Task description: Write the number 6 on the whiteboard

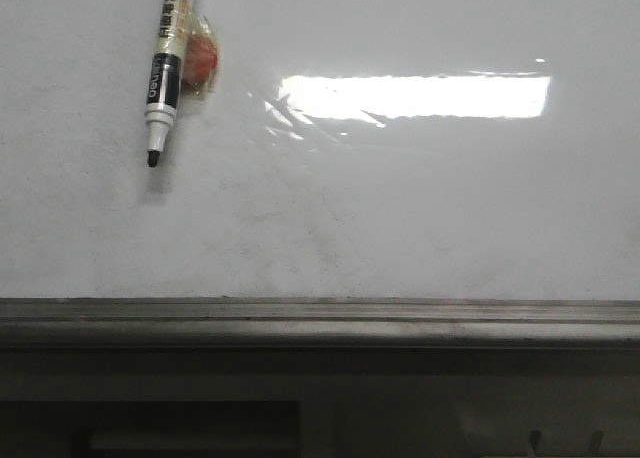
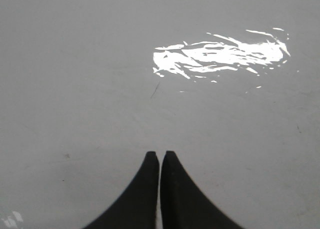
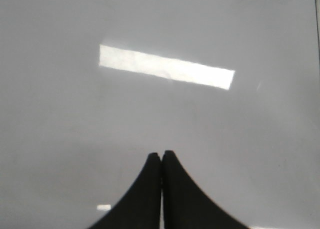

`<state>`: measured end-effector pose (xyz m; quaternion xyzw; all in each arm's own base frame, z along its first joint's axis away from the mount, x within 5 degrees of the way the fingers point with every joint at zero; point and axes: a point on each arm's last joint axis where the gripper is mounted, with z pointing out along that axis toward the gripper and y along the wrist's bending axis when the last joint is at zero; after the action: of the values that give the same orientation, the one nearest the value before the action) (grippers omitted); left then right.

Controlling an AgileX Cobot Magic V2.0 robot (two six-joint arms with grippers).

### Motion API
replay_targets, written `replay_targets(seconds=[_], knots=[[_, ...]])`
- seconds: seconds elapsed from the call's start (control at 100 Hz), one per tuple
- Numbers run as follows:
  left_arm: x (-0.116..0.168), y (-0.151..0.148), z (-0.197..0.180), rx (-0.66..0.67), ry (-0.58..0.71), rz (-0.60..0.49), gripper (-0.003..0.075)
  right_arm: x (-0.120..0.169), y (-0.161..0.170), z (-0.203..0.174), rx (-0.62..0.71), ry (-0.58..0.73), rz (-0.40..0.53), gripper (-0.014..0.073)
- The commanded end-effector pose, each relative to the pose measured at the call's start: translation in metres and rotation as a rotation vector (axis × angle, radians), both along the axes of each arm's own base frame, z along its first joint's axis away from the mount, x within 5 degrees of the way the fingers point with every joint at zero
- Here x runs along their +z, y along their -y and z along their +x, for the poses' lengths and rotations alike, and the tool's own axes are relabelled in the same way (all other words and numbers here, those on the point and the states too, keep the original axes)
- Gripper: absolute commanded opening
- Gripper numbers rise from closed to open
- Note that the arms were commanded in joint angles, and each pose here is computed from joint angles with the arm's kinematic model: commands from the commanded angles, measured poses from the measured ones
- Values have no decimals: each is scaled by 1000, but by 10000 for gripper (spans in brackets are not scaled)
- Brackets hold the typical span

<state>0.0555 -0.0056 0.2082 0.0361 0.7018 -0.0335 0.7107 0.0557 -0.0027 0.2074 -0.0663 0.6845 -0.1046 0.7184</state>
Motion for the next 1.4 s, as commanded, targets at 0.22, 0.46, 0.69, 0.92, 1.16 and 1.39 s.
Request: replay_targets(seconds=[0.22,0.46,0.69,0.92,1.16,1.39], knots=[[-8,0,0,5,56,-24,-20,0,0,-1,-4,75,-14,-46],[-8,0,0,5,56,-24,-20,0,0,-1,-4,75,-14,-46],[-8,0,0,5,56,-24,-20,0,0,-1,-4,75,-14,-46],[-7,-1,-1,5,68,-25,-20,0,0,-1,-4,75,-14,-46],[-4,-1,-1,5,97,-80,-20,1,0,-1,-2,84,23,-46],[-4,-2,-1,-2,74,-333,-20,1,2,-1,12,106,366,-46]])
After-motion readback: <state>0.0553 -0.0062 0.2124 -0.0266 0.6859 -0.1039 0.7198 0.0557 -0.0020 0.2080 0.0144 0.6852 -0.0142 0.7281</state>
